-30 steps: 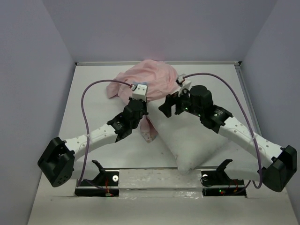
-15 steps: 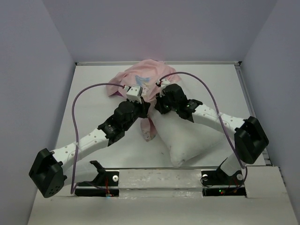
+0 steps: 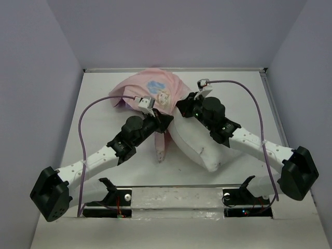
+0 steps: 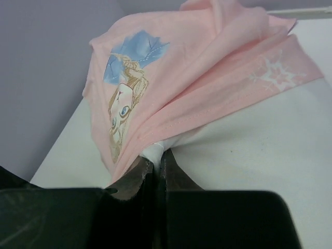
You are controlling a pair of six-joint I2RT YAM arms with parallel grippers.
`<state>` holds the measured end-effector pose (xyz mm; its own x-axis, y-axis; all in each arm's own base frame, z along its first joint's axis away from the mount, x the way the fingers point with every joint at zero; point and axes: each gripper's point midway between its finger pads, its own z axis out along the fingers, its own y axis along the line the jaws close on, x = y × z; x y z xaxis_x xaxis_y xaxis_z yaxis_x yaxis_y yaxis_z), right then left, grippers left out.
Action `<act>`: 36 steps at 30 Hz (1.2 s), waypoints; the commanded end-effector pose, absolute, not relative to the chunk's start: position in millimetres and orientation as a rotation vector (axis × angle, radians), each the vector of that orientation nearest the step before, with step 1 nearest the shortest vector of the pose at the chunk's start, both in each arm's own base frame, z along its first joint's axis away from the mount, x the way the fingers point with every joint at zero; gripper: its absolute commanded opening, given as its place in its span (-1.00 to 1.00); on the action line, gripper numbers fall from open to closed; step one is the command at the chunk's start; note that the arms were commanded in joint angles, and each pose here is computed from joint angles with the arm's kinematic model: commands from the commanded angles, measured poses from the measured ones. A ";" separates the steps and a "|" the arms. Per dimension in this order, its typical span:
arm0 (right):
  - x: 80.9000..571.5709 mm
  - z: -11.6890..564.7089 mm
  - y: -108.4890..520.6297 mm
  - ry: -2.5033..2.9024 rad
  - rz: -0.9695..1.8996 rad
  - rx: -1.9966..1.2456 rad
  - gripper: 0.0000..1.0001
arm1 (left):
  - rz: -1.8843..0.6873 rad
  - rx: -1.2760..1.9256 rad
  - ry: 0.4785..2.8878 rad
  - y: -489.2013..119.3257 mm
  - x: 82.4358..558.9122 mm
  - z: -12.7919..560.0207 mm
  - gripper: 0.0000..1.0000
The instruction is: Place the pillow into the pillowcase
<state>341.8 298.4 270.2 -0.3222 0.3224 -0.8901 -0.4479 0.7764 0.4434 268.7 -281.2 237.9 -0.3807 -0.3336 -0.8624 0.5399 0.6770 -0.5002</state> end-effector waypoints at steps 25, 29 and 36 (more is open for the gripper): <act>341.3 261.6 265.9 1.873 0.668 -0.164 0.64 | -0.977 0.155 1.531 -245.1 252.2 360.9 0.86; 362.3 261.5 220.3 1.928 0.658 -0.197 0.68 | -0.866 0.118 1.582 -243.1 274.8 359.3 0.86; 438.7 232.3 165.5 2.044 0.588 -0.228 0.79 | -0.447 0.087 1.744 -242.1 359.8 319.6 0.86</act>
<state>421.1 171.5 247.3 -0.4421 0.1788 -0.8789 -0.2804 0.9033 0.3248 307.4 -259.3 353.2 -0.2341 -0.3515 -0.9065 0.4867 0.7648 -0.4222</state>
